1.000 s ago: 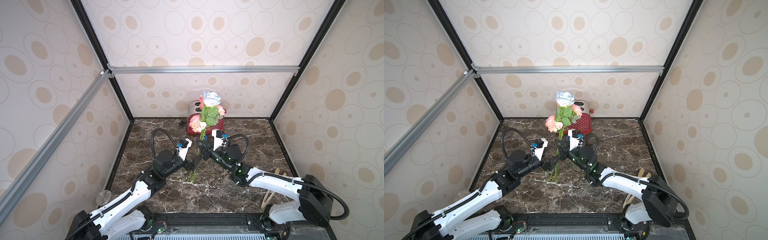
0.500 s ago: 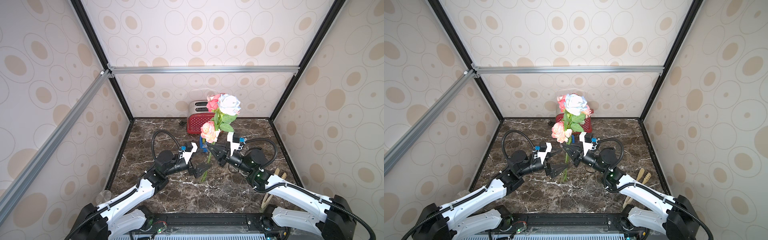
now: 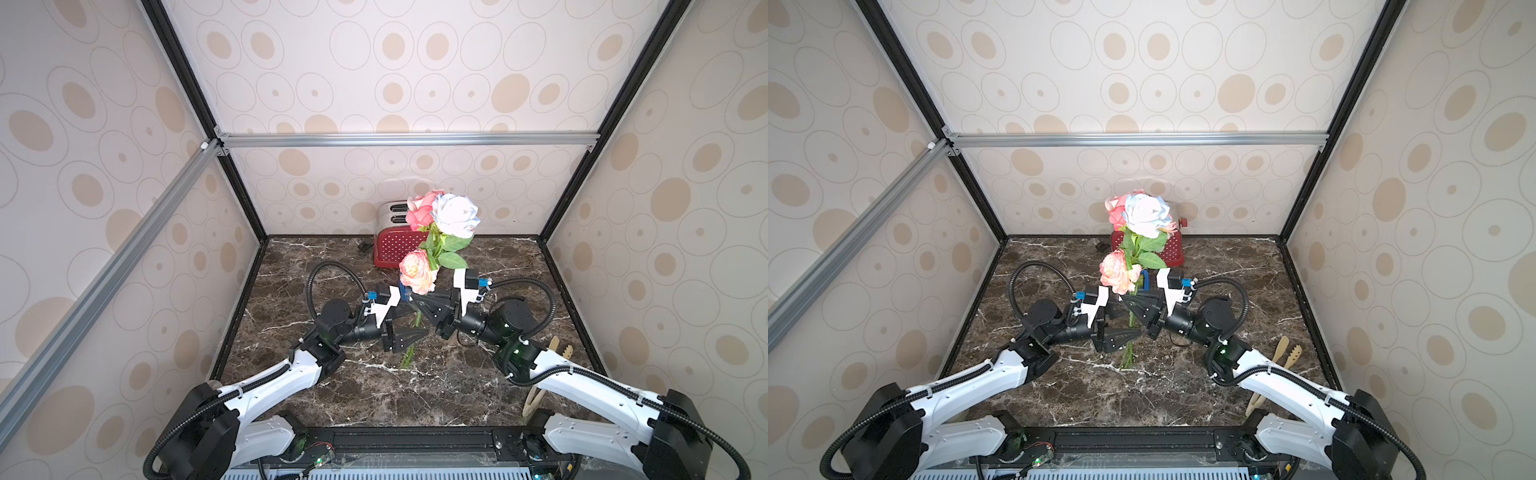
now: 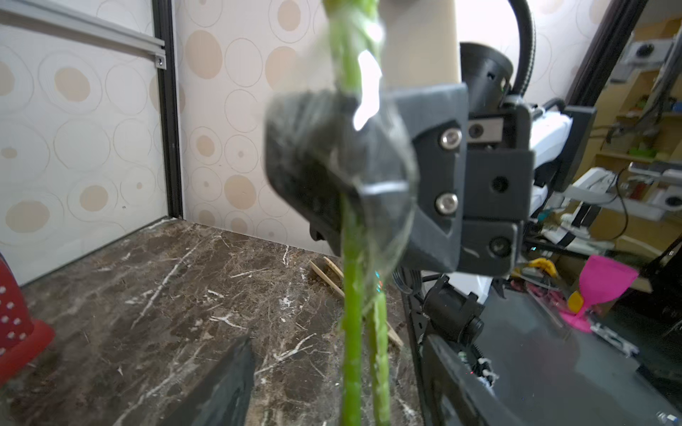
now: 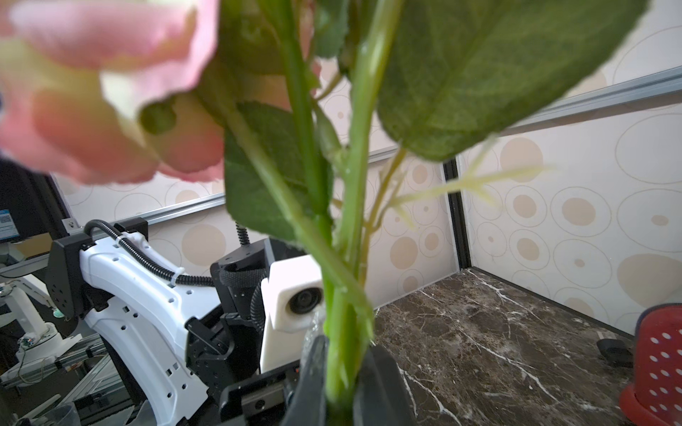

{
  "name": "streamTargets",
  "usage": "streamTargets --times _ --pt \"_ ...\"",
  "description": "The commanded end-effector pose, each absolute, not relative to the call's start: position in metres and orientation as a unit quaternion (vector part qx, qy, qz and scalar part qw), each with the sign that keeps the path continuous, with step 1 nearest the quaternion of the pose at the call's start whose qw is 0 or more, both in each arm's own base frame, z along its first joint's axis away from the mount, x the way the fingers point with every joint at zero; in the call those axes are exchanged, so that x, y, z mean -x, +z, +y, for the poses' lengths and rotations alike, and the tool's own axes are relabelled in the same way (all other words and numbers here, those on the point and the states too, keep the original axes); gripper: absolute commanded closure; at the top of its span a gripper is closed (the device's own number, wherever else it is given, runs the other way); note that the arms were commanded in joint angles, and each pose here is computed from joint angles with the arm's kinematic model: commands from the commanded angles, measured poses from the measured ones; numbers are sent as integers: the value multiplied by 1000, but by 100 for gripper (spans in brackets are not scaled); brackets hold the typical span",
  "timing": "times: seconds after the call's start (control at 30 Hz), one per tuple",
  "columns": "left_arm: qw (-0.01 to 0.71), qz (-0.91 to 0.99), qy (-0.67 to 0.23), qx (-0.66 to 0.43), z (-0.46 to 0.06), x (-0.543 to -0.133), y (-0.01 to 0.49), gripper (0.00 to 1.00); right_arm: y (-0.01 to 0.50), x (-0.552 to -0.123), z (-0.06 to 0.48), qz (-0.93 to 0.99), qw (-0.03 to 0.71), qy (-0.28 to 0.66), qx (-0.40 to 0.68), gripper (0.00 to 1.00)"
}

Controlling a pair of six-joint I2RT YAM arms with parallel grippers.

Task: Wrap bouquets with tape
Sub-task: Wrap the tape around the bouquet.

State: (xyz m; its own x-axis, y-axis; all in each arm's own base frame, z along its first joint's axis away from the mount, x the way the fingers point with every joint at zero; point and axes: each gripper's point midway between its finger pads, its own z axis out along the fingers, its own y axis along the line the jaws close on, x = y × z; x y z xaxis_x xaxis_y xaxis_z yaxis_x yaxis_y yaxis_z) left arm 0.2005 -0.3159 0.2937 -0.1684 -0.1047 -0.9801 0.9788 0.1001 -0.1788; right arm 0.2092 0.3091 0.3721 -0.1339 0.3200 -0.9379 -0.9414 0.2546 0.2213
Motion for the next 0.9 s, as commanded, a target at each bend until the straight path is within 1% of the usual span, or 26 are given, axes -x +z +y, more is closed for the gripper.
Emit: streamTargets --times 0.0,0.03,0.1,0.17,0.2,0.3,0.33,0.43,0.57,0.63,0.77,0.87 --pt "514 503 -560 -411 -317 -192 312 46 388 -202 309 500 596 554 296 100" --pt "513 504 -562 -409 -318 -193 312 52 388 -202 309 500 595 555 295 100" --pt "512 509 -561 -405 -319 -197 311 69 387 -204 311 502 594 555 295 100" --pt "516 519 -553 -399 -320 -202 307 94 385 -208 311 508 596 551 289 100" --pt "518 527 -547 -393 -320 -206 304 100 384 -212 311 513 600 546 281 100" --pt "537 554 -514 -375 -318 -222 297 100 379 -227 310 535 616 518 259 100" --pt "547 568 -495 -366 -316 -229 295 100 375 -235 309 551 621 502 244 95" --pt "577 598 -436 -344 -309 -247 292 100 360 -260 306 599 637 439 204 91" --pt "620 620 -373 -305 -295 -265 293 100 335 -288 305 663 639 358 159 75" --pt "632 627 -351 -290 -289 -270 292 100 325 -300 303 682 635 339 128 71" --pt "645 638 -326 -266 -280 -276 290 100 313 -313 298 700 636 316 76 66" --pt "648 646 -308 -260 -278 -279 285 100 311 -319 294 698 641 317 42 65"
